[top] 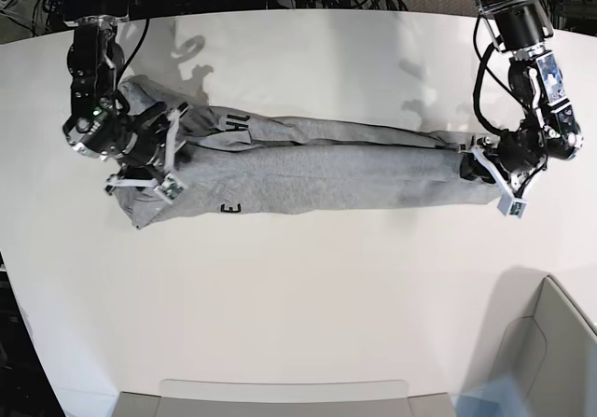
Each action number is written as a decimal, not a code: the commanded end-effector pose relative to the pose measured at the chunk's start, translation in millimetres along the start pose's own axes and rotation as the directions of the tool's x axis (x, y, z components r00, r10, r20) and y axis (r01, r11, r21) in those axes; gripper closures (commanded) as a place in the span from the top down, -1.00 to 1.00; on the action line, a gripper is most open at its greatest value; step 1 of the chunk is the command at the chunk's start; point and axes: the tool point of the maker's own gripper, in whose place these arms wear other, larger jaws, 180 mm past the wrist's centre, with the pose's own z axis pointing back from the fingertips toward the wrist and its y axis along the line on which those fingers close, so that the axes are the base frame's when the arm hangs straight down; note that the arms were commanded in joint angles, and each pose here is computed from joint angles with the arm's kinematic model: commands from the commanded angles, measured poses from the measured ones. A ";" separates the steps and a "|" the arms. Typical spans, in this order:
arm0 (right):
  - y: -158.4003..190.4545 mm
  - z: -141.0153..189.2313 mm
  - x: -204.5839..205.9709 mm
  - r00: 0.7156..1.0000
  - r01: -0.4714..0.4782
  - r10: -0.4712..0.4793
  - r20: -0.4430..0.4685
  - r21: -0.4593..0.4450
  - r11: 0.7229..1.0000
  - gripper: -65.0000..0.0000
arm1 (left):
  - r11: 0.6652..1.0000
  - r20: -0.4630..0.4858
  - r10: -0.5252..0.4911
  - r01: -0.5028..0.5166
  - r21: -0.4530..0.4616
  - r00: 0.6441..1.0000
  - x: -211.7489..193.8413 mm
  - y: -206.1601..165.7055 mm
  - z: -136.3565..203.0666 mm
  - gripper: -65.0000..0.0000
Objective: Fold the T-shirt properly
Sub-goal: 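Lay the folded hem down and pull both grippers toward the shirt ends, then regrip the strip ends with both grippers and tighten the roll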
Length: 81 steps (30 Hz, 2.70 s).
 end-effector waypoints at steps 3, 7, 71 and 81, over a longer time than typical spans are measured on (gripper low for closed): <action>22.2 -11.2 3.0 0.999 -0.041 0.041 0.004 0.075 0.996 -0.29 | 0.999 0.028 0.042 -0.042 -0.009 0.999 -0.1 10.5 -8.2 -0.68; 23.7 -31.1 -25.4 0.996 -0.002 0.012 -0.094 0.100 0.995 -0.29 | 0.994 -0.011 0.105 -0.105 -0.019 0.994 -22.6 18.8 -21.0 -0.68; -38.7 -31.8 -47.0 0.985 0.110 -0.117 -0.125 -0.064 0.992 -0.29 | 0.977 -0.021 0.146 -0.141 0.157 0.989 -69.4 81.8 36.9 -0.68; -38.3 -32.0 -46.8 0.985 0.108 -0.116 -0.125 -0.063 0.992 -0.29 | 0.976 0.151 -0.102 0.070 0.207 0.983 28.8 41.6 81.8 -0.63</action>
